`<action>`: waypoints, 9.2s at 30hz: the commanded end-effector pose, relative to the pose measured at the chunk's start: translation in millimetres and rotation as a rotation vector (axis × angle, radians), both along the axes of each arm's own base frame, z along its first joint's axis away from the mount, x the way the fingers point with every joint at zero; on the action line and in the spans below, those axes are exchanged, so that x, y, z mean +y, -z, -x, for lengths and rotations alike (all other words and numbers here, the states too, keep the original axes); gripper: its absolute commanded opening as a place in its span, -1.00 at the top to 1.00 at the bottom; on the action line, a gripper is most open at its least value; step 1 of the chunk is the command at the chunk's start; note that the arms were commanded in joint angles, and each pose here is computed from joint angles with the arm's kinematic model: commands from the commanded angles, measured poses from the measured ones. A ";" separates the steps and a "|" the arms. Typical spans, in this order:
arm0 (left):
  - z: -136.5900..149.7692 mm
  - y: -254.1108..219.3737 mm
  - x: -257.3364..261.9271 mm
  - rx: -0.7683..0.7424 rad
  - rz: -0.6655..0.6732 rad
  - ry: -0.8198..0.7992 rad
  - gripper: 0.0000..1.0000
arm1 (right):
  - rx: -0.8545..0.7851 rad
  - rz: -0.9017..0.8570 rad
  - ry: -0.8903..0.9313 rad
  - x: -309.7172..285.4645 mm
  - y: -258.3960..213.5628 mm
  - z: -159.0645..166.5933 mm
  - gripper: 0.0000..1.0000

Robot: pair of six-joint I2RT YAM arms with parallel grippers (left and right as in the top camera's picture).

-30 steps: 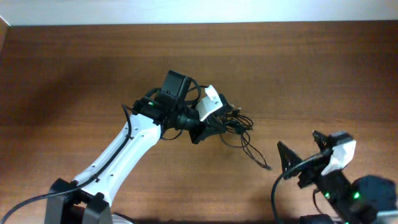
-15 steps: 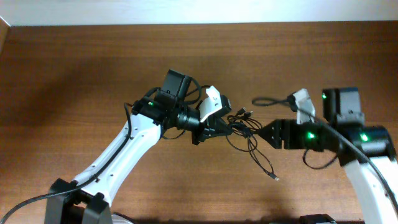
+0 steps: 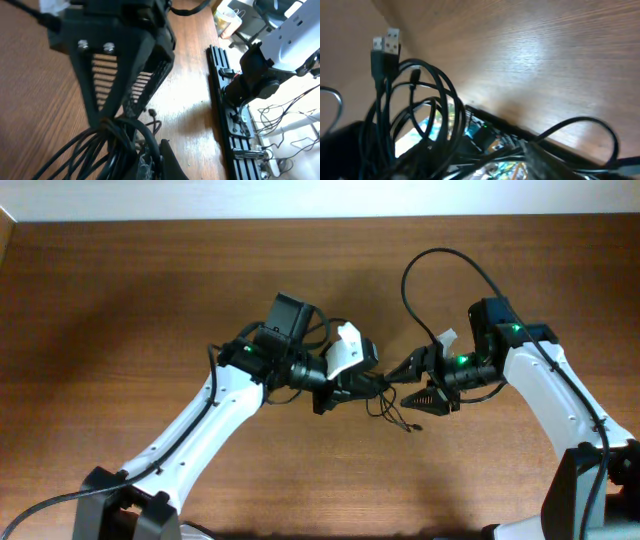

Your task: Untangle cables

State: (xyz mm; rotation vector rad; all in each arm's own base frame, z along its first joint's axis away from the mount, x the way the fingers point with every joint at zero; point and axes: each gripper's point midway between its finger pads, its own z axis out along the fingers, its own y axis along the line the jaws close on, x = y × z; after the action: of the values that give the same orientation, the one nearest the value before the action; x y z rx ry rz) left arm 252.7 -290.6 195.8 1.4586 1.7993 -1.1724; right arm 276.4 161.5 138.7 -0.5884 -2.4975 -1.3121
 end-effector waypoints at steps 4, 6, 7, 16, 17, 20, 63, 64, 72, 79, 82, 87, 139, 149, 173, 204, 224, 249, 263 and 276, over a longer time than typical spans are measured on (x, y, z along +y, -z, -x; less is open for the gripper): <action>13.4 -10.1 -17.9 -0.083 0.016 0.063 1.00 | -0.026 -0.039 0.050 5.7 -7.1 -19.1 0.18; 11.0 -4.4 -17.5 -0.098 -0.020 0.046 1.00 | -0.043 -0.037 0.061 5.6 -7.2 -24.8 0.60; 10.8 -3.3 -17.4 -0.098 -0.027 0.043 1.00 | -0.050 -0.005 0.066 2.6 -2.7 -26.5 0.73; -6.4 10.6 -8.9 -0.088 -0.131 -0.075 1.00 | -0.028 0.498 0.125 -61.7 56.5 -24.1 0.92; -10.5 13.0 -7.0 -0.079 -0.151 -0.108 1.00 | -0.022 0.532 0.126 -67.0 60.8 -22.0 0.92; -29.3 19.1 -0.3 -0.021 -0.211 -0.271 1.00 | 0.003 0.610 0.124 -79.5 74.8 -12.8 0.92; -16.0 124.7 28.1 0.600 -0.593 -0.555 -0.11 | -0.043 0.562 -0.057 -72.6 76.4 7.9 -0.10; -14.2 132.6 25.7 0.618 -0.602 -0.545 -0.15 | -0.043 0.563 -0.057 -72.7 76.5 7.9 -0.11; -2.0 153.4 19.1 0.596 -0.684 -0.520 0.30 | -0.043 0.569 -0.057 -73.7 76.9 7.8 -0.10; -16.8 157.3 17.0 0.489 -0.684 -0.542 0.78 | -0.039 0.568 -0.058 -73.5 76.8 8.8 -0.09; -21.0 156.3 14.0 0.476 -0.666 -0.544 0.69 | -0.044 0.550 -0.055 -70.6 75.7 7.4 -0.08; -20.6 155.8 12.9 0.479 -0.660 -0.540 0.34 | -0.073 0.415 0.004 -49.8 78.3 -2.7 -0.08; 3.8 149.2 -12.6 0.556 -0.502 -0.317 1.00 | -0.161 0.320 -0.029 0.2 99.5 1.7 0.69; 1.3 148.5 -14.5 0.546 -0.491 -0.318 1.00 | -0.216 0.247 -0.124 8.7 92.4 10.1 0.66; 1.8 148.0 -14.9 0.572 -0.493 -0.335 1.00 | -0.315 0.353 -0.219 3.5 103.8 9.5 0.55; -41.4 177.5 51.1 0.501 -0.718 -0.675 1.00 | -0.695 0.205 0.137 -67.2 -58.7 6.7 0.92; -85.3 169.0 78.6 0.506 -0.655 -0.850 -0.49 | -0.294 0.274 0.143 -87.1 40.5 -3.8 -0.78; -79.5 180.8 15.8 0.444 -0.607 -0.570 0.99 | -0.262 0.308 0.287 -20.8 74.8 -67.6 -0.14; -68.9 181.3 5.8 0.436 -0.619 -0.537 1.00 | -0.226 0.508 0.317 -15.0 131.5 -73.7 0.86; -136.8 122.8 50.3 0.322 -0.579 -0.963 1.00 | -0.731 -0.496 -0.186 20.1 -86.6 1.7 0.92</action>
State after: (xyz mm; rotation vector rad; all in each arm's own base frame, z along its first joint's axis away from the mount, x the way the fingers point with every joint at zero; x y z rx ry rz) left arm 369.9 -265.1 51.5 0.6136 2.7511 -0.6013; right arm 295.4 177.2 194.9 0.0585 -2.6275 -2.0706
